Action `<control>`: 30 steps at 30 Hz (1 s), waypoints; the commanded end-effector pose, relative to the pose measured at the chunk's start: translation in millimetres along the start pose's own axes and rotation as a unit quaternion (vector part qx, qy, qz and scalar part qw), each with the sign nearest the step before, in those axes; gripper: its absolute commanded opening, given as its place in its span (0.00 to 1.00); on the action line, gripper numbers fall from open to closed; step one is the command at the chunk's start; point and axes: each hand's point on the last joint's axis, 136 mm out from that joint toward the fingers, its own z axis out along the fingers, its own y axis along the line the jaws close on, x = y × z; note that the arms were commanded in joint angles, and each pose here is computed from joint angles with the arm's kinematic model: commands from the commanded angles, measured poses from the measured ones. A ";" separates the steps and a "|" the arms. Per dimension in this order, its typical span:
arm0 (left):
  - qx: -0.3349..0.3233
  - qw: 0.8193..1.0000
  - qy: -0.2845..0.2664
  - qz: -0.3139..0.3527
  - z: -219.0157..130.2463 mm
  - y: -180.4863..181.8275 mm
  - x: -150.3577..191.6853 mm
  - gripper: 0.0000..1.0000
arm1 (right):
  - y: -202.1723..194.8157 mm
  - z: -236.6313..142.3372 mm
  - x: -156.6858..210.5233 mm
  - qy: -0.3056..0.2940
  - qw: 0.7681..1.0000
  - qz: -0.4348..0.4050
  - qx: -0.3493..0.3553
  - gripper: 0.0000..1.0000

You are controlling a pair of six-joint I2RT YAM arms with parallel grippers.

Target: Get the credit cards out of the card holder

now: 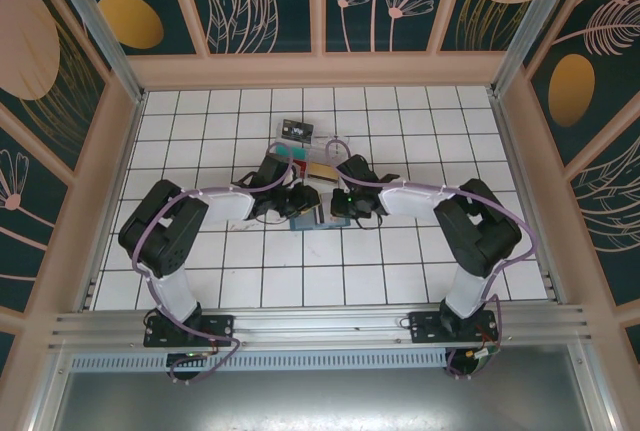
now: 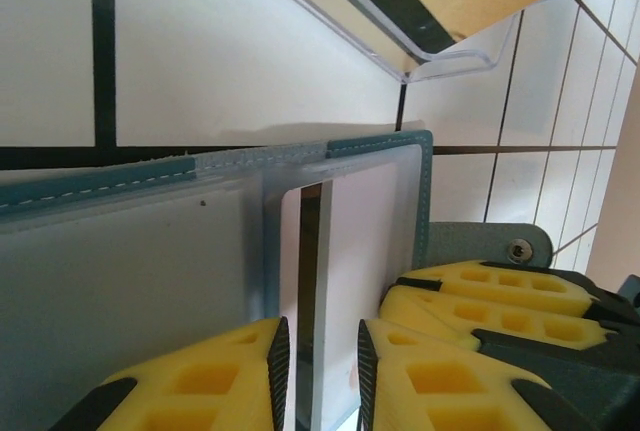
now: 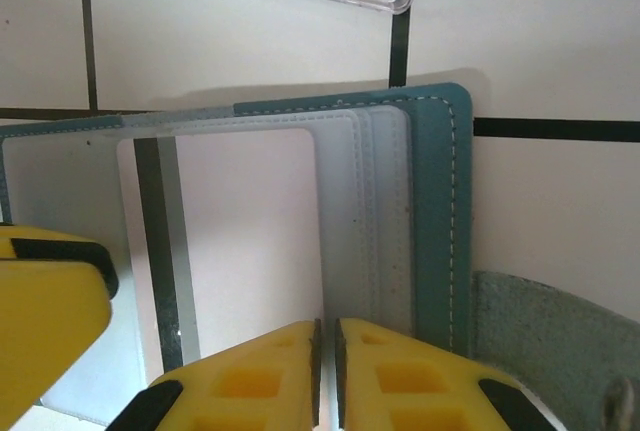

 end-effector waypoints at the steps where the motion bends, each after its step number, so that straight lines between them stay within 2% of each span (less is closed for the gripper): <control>1: -0.020 1.000 0.005 0.007 5.0 7.9 0.1 0.28 | -0.7 2.6 -1.9 0.006 1.000 0.006 0.002 0.16; 7: 0.010 1.000 0.025 0.013 9.1 1.6 6.4 0.28 | -7.8 6.5 4.1 0.018 1.000 0.011 0.011 0.16; 10: 0.051 0.998 0.031 0.032 7.3 -14.2 7.2 0.29 | -10.7 7.5 5.6 0.021 1.000 0.012 0.018 0.16; 19: 0.031 0.998 0.034 0.033 11.2 -0.8 5.5 0.28 | -11.3 6.9 4.1 0.021 0.999 0.009 0.022 0.16; 26: 0.092 0.994 0.043 0.049 5.6 -20.3 8.4 0.20 | -18.2 9.9 7.7 0.027 0.999 0.010 0.040 0.16; 30: 0.097 0.993 0.039 0.058 1.7 -23.0 6.6 0.16 | -21.6 10.4 9.0 0.028 0.998 0.011 0.048 0.16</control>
